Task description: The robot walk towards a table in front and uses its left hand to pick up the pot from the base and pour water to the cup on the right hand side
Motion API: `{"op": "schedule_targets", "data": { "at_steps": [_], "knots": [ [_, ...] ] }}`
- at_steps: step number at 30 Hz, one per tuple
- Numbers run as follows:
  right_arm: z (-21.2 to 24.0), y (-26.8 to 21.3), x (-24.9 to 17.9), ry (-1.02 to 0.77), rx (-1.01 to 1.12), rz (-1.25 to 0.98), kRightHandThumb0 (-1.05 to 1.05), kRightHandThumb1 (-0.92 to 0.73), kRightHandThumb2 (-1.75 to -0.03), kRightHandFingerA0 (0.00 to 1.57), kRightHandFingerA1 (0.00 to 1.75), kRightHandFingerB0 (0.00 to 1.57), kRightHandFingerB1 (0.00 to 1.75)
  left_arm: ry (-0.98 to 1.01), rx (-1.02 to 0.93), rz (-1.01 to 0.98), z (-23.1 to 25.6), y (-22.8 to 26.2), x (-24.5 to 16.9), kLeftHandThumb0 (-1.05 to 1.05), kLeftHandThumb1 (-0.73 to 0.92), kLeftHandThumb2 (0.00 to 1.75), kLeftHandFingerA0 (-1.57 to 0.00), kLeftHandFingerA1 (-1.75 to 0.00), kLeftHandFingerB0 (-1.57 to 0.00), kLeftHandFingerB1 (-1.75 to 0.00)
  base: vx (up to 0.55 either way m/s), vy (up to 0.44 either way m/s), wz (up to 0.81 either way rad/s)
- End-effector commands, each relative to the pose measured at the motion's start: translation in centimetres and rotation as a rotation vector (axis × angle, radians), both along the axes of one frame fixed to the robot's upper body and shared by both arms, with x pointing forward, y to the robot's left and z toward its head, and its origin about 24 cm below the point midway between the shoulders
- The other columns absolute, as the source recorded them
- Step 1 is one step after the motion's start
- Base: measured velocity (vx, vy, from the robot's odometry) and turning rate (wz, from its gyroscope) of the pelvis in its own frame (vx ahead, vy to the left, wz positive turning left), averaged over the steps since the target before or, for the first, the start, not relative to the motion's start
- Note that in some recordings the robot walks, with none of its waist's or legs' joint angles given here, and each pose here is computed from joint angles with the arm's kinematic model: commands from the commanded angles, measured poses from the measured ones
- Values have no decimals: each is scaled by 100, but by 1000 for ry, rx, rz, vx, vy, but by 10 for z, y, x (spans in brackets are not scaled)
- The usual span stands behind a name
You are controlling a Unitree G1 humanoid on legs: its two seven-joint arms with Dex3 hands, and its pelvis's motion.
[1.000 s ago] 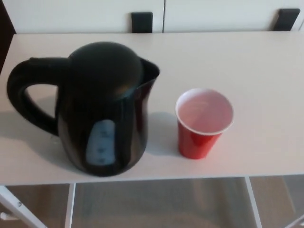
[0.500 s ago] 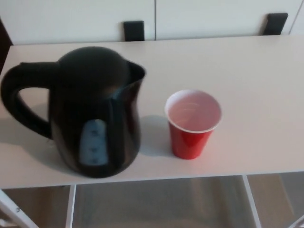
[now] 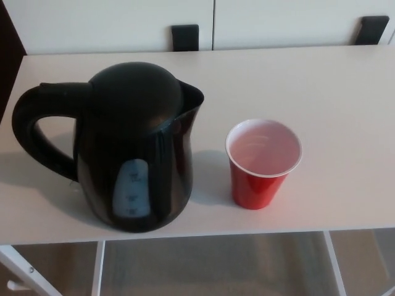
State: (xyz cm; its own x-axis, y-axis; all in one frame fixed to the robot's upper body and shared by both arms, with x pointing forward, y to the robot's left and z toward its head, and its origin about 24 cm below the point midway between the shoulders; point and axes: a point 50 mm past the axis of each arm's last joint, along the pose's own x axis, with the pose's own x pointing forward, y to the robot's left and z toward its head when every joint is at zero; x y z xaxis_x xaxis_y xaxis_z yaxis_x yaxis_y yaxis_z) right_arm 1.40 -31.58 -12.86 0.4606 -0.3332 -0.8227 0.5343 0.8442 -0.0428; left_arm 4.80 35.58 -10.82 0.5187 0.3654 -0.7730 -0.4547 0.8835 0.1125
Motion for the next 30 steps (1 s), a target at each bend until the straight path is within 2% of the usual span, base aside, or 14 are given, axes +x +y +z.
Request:
{"op": "schedule_targets", "data": {
  "at_steps": [1, 2, 5, 6, 8, 9, 16, 19, 20, 24, 25, 26, 29, 30],
  "knots": [
    [2, -6, 1, -1, -13, -9, -18, -51, -59, 53, 53, 37, 41, 7, 5, -1, 2, 3, 6, -12, 46, 89, -36, -56, -22, -50, 0, 0, 0],
    [1, -6, 1, -1, -9, -27, -17, -51, -58, 54, 53, 38, 41, 12, 18, -6, 2, 3, 7, -14, 63, 59, -51, -39, -37, -35, 0, 0, 0],
    [0, -6, 2, 2, -11, -40, -12, -53, -55, 61, 54, 41, 39, 10, 23, 6, 2, 3, 8, -15, 62, 60, -49, -40, -36, -36, 0, 0, 0],
    [0, -6, 2, -1, -8, -42, -11, -53, -55, 60, 53, 41, 39, 6, 12, 17, 2, 3, 9, -11, 45, 89, -39, -57, -22, -50, 0, 0, 0],
    [1, -5, 3, -5, -13, -19, -18, -51, -59, 54, 53, 39, 42, -8, 13, 3, 4, 3, 11, -15, 47, 91, -38, -57, -20, -49, 0, 0, 0],
    [1, -5, 4, -8, -11, -19, -19, -52, -59, 55, 53, 39, 42, -16, 18, 8, 5, 4, 12, -17, 63, 59, -50, -39, -35, -35, 0, 0, 0],
    [0, -5, 7, -13, -12, -37, -15, -53, -58, 52, 50, 38, 40, -90, 75, 108, 14, 11, 18, -21, 61, 58, -59, -40, -37, -35, 0, 0, 0],
    [1, -8, 10, -14, -13, -24, -17, -51, -58, 51, 50, 38, 41, -258, 202, 135, 50, 30, 27, -23, 53, 56, -58, -39, -32, -34, 0, 0, 0],
    [3, -8, 14, -37, 2, 0, -10, -38, -84, 40, 61, 23, 52, -377, 332, 78, 93, 44, 34, -38, 45, 65, -34, -40, -29, -39, 0, 0, 0],
    [3, -8, 15, -42, 3, 3, -10, -38, -84, 40, 61, 23, 52, -389, 343, 73, 101, 42, 36, -38, 45, 65, -34, -40, -29, -39, 0, 0, 0],
    [4, -10, 17, -40, -1, -13, -8, -37, -83, 40, 61, 25, 52, -546, 464, 2, 156, 51, 60, -55, 42, 68, -28, -39, -19, -36, 0, 0, 0],
    [4, -11, 17, -39, -3, -20, -8, -37, -83, 40, 61, 25, 52, -610, 513, -33, 181, 50, 69, -55, 42, 68, -28, -39, -19, -36, 0, 0, 0],
    [4, -11, 17, -39, -3, -20, -8, -37, -83, 40, 61, 25, 52, -607, 511, -31, 182, 49, 68, -55, 42, 68, -28, -39, -19, -36, 0, 0, 0],
    [4, -11, 20, -51, -2, -26, -6, -38, -85, 41, 61, 25, 52, -734, 521, -111, 211, 36, 97, -20, 35, 87, -7, -52, -6, -50, 0, 0, 0]
  ]
}}
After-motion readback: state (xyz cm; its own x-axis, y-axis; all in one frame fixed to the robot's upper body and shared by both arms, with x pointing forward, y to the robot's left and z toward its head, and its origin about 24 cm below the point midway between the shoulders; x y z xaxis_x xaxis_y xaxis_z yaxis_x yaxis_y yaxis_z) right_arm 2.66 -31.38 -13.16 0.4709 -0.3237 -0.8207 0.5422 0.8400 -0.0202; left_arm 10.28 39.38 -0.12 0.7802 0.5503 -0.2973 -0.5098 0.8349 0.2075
